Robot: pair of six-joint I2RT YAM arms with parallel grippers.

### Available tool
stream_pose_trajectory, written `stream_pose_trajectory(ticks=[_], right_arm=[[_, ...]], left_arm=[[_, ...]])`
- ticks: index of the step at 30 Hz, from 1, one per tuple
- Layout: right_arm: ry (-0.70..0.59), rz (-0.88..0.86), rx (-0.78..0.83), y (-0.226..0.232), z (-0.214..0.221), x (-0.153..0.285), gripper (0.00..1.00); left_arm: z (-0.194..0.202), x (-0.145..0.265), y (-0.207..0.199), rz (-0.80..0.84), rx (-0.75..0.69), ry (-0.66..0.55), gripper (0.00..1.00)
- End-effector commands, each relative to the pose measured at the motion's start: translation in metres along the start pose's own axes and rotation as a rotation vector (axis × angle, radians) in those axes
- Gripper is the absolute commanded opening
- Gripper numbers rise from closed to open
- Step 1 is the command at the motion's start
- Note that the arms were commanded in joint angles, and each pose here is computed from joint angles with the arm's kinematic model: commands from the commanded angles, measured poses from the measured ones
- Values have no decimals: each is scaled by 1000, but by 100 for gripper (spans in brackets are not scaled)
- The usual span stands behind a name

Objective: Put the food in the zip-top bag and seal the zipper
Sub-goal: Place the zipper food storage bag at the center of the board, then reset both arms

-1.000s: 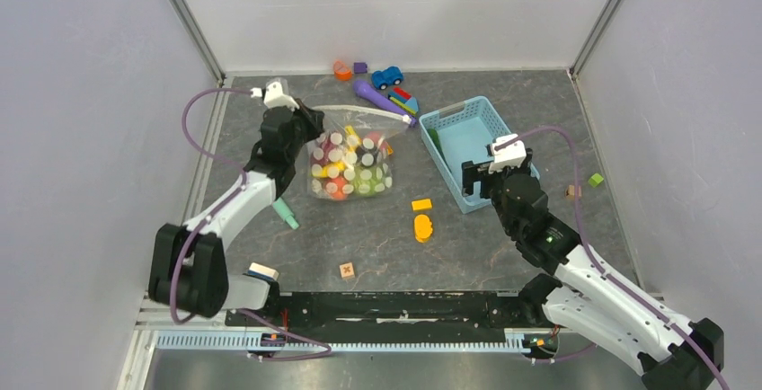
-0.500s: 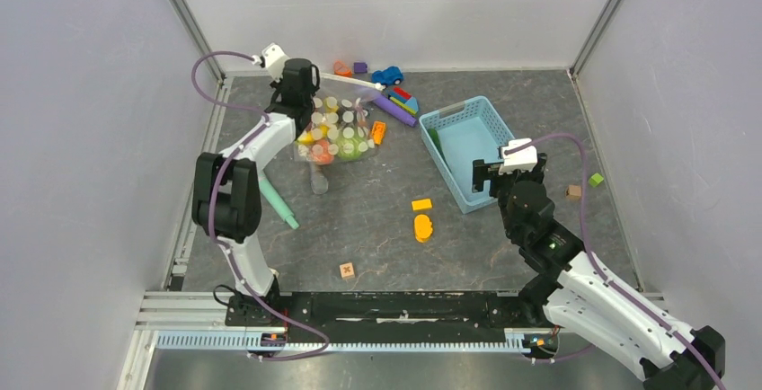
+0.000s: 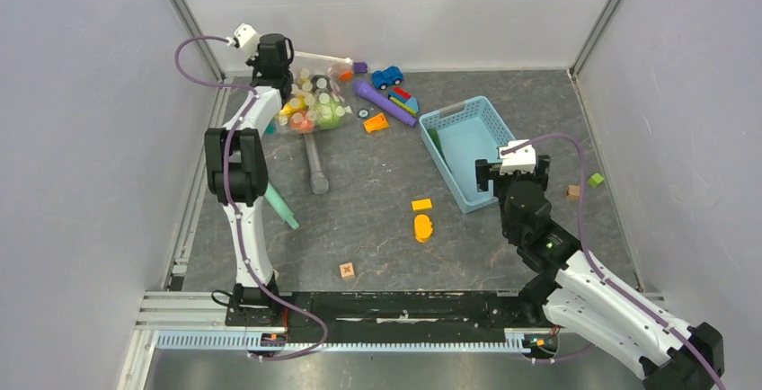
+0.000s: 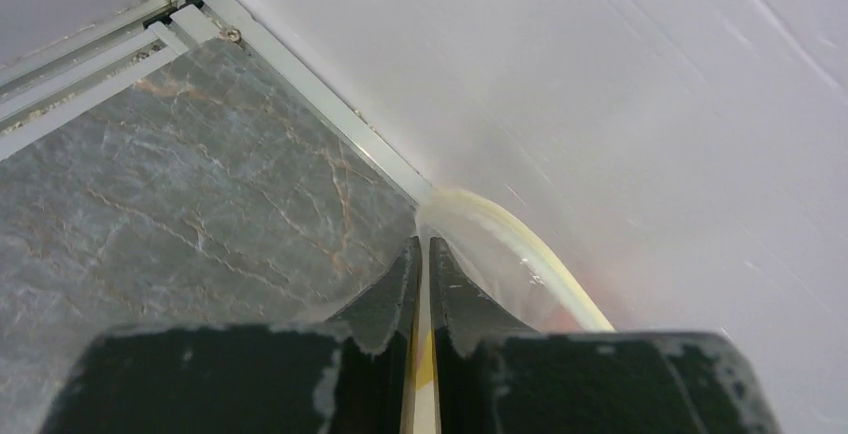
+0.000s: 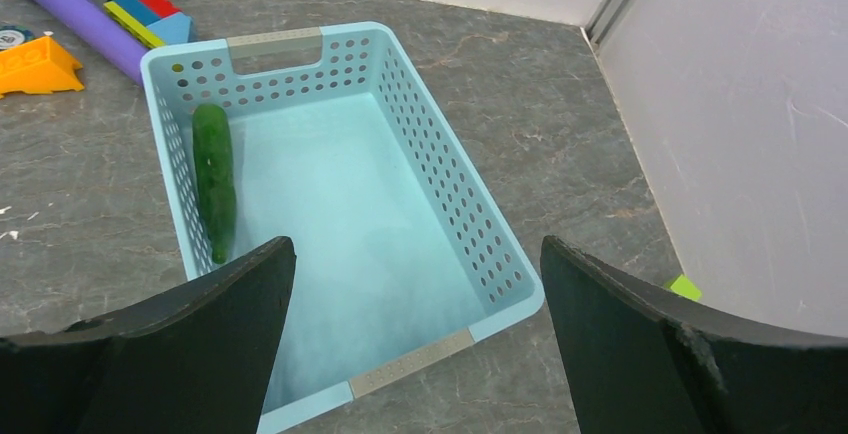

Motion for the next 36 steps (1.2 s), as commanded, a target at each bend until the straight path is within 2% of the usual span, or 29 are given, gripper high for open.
stream_pose_trajectory(ticks=[1,3,4,5,7,8,11,15,19,22,26,28,32,34,36], right_arm=[[-31,60,-20,-6,-6,-1,98],[-28,64,-17,-6,-5,-1,98],[-26,65,-15,-6,-4,-1,98],[-26,67,-17,-6,-5,-1,98],[-25,65,-24,-5,-5,-1,98],[-23,67,-31,-5,-4,-1,98],[-17,77,-65,-4,-4,-1,98],[25,114,-104,-4,1,-1,98],[71,124,-127,-2,9,-1,98],[99,137,-137,-2,19,2,98],[106,152,-174,-4,26,5,98],[109,148,-183,-5,27,8,98],[103,168,-210,-9,31,11,98],[101,170,-215,-10,33,12,98],[103,162,-215,-10,34,13,98]], left_arm=[[-15,-26,-4,33,47,-40,15],[-18,-33,-5,44,16,-48,24],[-21,-35,-7,54,-7,-45,31],[-25,-36,-11,71,-26,-46,47],[-34,-32,-18,103,-71,-36,91],[-41,-28,-20,108,-70,-39,99],[-56,-6,-22,132,-68,-9,100],[-82,45,-22,197,-64,57,100],[-85,118,-6,255,-53,244,100],[-59,174,29,234,-36,359,100],[-24,248,69,260,-120,376,100],[-6,277,94,209,-182,394,100],[12,320,138,144,-317,482,100],[8,329,153,79,-327,440,100],[7,339,152,125,-323,412,100]])
Point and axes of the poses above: each gripper's point midway between its finger pads, its own x axis back along the fingers, its own y axis along the line the jaws close on, z = x × y, the point moved 8 cm from there along x, back along the fingers, and after that the axes turned 1 degree about x, right-handed, at the moved point
